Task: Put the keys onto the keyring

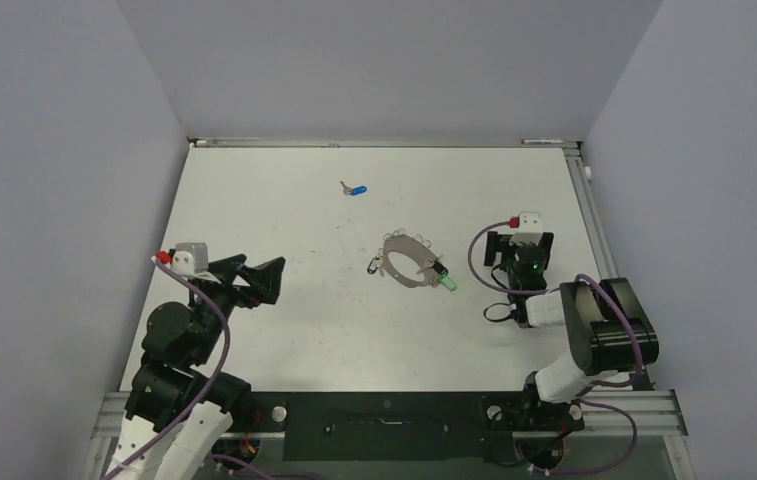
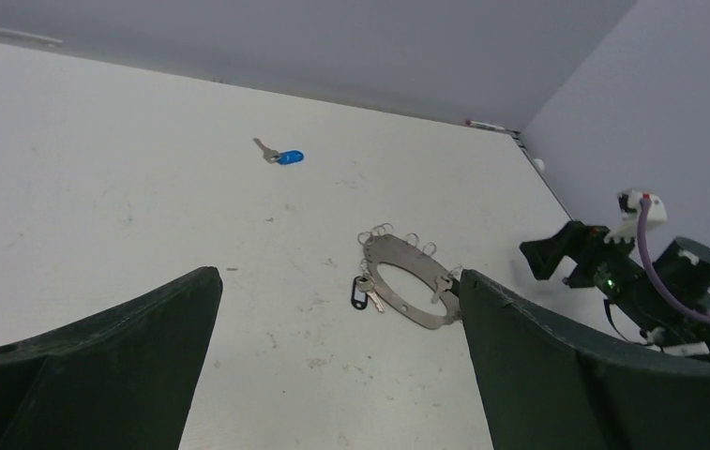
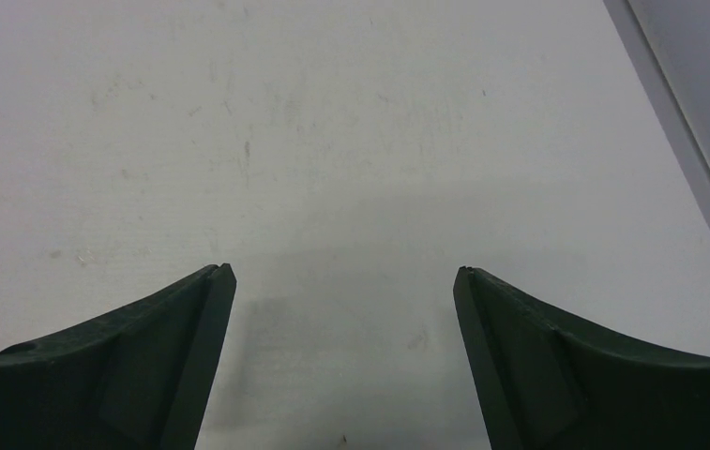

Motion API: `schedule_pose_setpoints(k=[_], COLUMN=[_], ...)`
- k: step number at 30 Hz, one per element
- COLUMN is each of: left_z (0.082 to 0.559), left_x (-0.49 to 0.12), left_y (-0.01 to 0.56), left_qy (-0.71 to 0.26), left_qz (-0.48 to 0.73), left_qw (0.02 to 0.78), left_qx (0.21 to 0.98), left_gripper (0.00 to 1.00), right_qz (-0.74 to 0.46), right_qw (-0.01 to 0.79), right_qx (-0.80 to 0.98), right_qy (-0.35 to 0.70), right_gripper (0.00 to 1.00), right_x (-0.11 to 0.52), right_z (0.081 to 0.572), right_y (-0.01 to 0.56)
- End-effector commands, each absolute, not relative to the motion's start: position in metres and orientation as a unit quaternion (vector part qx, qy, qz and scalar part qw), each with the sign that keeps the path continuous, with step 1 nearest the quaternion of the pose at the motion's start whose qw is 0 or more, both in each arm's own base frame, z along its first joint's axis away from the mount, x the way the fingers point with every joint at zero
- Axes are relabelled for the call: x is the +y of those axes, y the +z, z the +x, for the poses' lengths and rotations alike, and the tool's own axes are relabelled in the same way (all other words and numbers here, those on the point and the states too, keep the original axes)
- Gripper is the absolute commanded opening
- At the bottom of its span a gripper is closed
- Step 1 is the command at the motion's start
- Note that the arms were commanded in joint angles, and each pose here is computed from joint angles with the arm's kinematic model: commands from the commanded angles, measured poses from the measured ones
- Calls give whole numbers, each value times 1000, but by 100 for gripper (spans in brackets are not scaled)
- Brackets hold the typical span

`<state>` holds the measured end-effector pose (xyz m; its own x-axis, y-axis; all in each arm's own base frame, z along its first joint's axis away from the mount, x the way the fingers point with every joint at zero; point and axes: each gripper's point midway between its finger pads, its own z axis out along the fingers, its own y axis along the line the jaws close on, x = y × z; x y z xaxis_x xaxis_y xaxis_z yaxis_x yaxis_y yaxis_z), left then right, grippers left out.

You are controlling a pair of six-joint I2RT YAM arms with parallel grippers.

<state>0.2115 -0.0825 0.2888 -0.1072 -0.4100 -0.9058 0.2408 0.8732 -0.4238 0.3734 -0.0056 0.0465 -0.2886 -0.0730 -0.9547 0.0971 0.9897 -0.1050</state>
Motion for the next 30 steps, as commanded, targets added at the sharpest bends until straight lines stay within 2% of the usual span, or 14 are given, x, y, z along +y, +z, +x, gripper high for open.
schedule_pose_setpoints(k=[1, 3, 5, 8, 9, 11, 13, 19, 21, 24, 25, 30], left_z=[199, 202, 214, 215, 215, 216, 219, 224, 224, 224, 224, 223], left_x=[-110, -101, -64, -41, -44, -54, -59, -61, -63, -65, -66, -65], left_y=[309, 302, 284, 280, 280, 279, 276, 268, 267, 266, 267, 268], left_qy=[-308, -291, -229, -183, -186, -200, -197, -175, -177, -181, -183, -185], left_qz=[14, -2, -104, -148, -142, -123, -108, -91, -86, -80, -78, -75], left_qw=[679, 687, 692, 693, 689, 674, 661, 630, 628, 629, 631, 636], left_qx=[667, 666, 676, 682, 686, 701, 716, 751, 753, 752, 750, 745], left_gripper=[96, 96, 96, 96, 96, 96, 96, 96, 96, 96, 96, 96], right_qz=[-1, 44, 104, 75, 67, 89, 103, 41, 38, 39, 37, 26], right_qw=[624, 631, 622, 613, 606, 560, 504, 496, 484, 454, 446, 411], right_qx=[780, 774, 770, 770, 769, 796, 830, 842, 847, 857, 861, 888], right_qy=[-51, 35, 91, 161, 190, 211, 214, 209, 216, 240, 242, 203], right_gripper=[91, 91, 91, 91, 95, 97, 94, 90, 85, 68, 65, 58], right_x=[17, 36, 42, 69, 80, 90, 104, 188, 210, 238, 248, 285], right_z=[408, 420, 424, 425, 426, 430, 430, 425, 423, 423, 423, 420], right_y=[121, 164, 201, 237, 243, 233, 220, 223, 217, 198, 191, 149])
